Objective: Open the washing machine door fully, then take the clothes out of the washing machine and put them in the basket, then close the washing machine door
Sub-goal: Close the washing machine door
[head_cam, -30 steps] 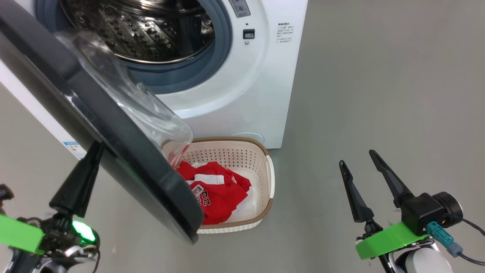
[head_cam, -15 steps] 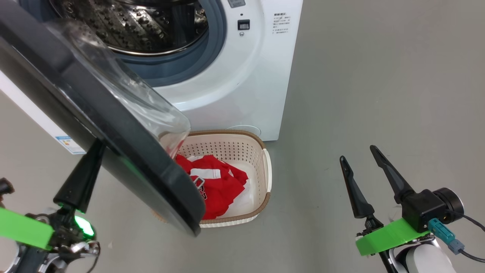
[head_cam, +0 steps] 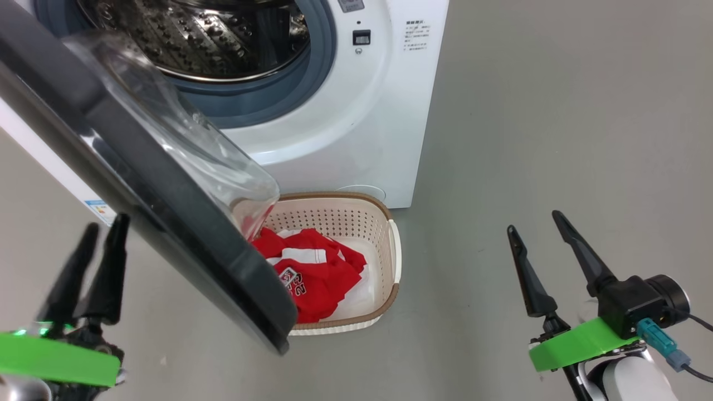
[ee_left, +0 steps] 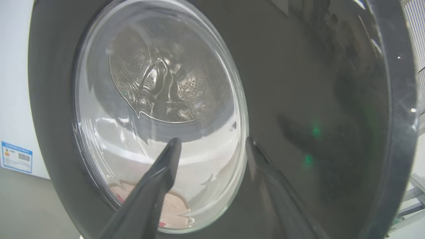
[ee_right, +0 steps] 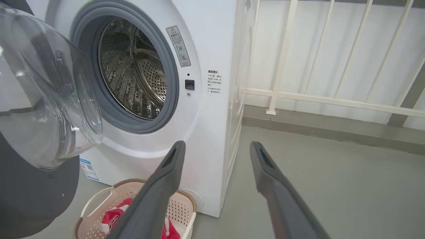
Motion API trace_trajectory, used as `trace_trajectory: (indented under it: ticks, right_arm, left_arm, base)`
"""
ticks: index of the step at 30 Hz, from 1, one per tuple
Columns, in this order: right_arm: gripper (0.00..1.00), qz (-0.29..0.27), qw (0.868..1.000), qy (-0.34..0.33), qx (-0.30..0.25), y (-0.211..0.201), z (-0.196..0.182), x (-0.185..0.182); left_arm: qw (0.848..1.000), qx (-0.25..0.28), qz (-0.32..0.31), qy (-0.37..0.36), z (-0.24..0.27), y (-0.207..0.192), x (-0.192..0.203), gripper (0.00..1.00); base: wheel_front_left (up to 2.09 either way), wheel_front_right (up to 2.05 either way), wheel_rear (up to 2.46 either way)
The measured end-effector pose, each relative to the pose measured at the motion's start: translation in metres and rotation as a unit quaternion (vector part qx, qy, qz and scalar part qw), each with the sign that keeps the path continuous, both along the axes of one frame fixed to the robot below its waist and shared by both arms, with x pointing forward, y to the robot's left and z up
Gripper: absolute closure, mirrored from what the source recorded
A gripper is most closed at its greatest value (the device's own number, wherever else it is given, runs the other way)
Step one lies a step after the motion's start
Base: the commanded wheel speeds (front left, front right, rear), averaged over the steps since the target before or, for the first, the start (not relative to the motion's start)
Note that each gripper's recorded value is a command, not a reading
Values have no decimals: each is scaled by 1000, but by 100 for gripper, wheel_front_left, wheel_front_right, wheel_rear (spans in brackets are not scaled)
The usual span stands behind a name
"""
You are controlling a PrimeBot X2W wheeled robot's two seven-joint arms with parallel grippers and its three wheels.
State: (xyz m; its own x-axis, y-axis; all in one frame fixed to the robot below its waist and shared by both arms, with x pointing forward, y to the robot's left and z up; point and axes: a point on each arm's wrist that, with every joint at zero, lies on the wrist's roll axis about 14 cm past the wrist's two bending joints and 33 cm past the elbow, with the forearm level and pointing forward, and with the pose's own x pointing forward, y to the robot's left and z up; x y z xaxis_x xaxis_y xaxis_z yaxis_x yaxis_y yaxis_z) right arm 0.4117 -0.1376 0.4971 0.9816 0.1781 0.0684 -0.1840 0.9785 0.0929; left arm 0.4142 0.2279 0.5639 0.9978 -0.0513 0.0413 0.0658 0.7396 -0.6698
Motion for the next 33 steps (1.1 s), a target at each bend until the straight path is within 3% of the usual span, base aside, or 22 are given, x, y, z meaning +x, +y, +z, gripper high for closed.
trace_trajectory:
  ticks: [5, 9, 15, 25, 33]
  right_arm:
    - [0, -18, 1000, -6, -1, -12, 4, -1]
    - [0, -30, 999, -10, -8, -21, 7, -2]
    - [0, -48, 999, -19, -9, -33, 14, -5]
    - [0, -73, 997, -16, -11, -50, 13, -20]
    - [0, -88, 996, -5, -12, -59, 6, -34]
  left_arm:
    - [991, 113, 46, -63, 12, 11, -1, 0]
    - [977, 185, 39, -97, 13, 3, -4, 0]
    - [965, 239, 6, -110, 2, -14, -11, 0]
    - [962, 264, -3, -71, -29, -15, -27, 0]
    - [966, 251, 20, -55, -37, -8, -38, 0]
  base:
    - [0, 0, 0]
    - [0, 0, 0]
    - [0, 0, 0]
    - [0, 0, 0]
    - [0, 0, 0]
